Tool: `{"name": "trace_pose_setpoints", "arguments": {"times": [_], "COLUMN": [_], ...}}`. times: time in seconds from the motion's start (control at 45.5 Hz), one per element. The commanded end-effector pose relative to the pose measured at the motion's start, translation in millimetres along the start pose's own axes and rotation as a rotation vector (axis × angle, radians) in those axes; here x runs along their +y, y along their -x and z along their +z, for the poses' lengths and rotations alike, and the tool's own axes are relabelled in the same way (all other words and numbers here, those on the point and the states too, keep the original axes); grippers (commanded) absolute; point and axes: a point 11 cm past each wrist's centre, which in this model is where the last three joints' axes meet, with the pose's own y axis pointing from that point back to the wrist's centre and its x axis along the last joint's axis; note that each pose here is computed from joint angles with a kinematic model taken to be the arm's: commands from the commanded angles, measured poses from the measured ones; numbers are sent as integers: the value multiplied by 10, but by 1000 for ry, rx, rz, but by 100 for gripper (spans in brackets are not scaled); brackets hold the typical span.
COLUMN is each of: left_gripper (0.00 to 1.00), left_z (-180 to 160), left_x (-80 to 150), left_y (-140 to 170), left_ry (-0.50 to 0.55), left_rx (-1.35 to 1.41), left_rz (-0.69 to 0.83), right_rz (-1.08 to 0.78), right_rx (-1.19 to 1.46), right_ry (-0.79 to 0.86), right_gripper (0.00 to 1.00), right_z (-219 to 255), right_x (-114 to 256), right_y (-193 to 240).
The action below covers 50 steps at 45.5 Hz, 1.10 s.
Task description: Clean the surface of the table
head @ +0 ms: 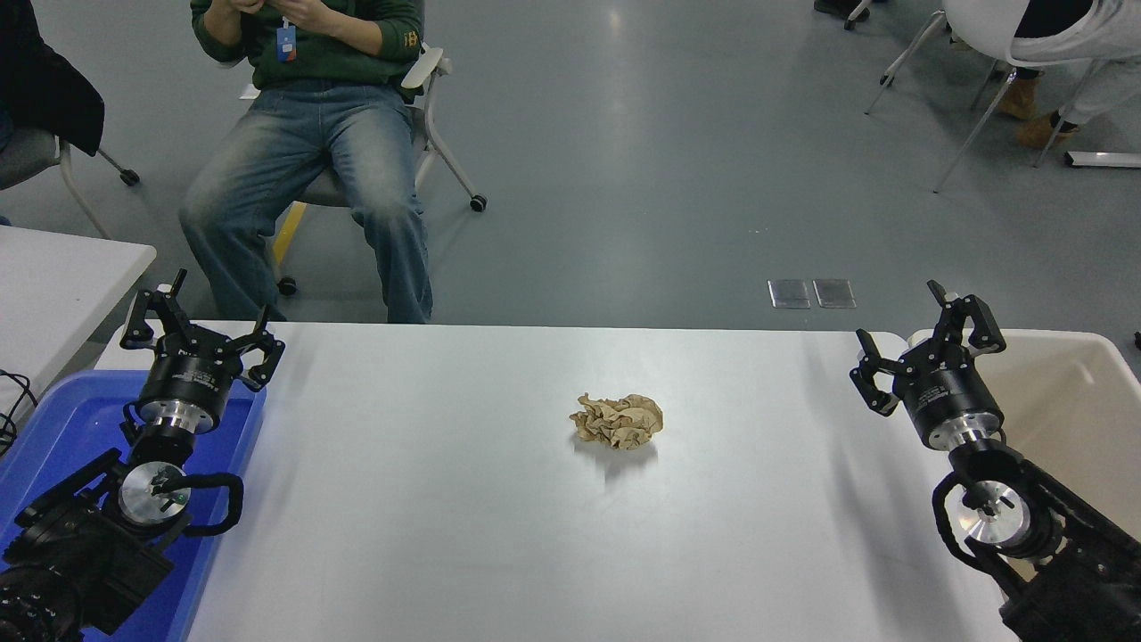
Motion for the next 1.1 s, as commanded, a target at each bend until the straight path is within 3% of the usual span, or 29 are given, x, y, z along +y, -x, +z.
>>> {"name": "trace_pose_setpoints", "arguments": {"times": [0.0, 0.33, 0.637, 1.077], "left_gripper": [100, 100, 100, 100], "left_z": [0, 2, 0, 2], "left_x": [0, 0, 0, 0], "left_y": [0, 0, 0, 0], "left_ry": [-1, 1, -1, 1], "left_rx": [0, 0, 0, 0], "left_rz": [0, 0, 0, 0], "right_rz": [5, 12, -74, -458], "right_rx": [-22, 5, 77, 522], "right_ry": [-1, 30, 194, 329], "right_gripper": [100, 100, 100, 100], "right_z": [102, 109, 45, -360], "right_x": [18, 68, 18, -132], "right_y": [3, -68, 88, 871]}}
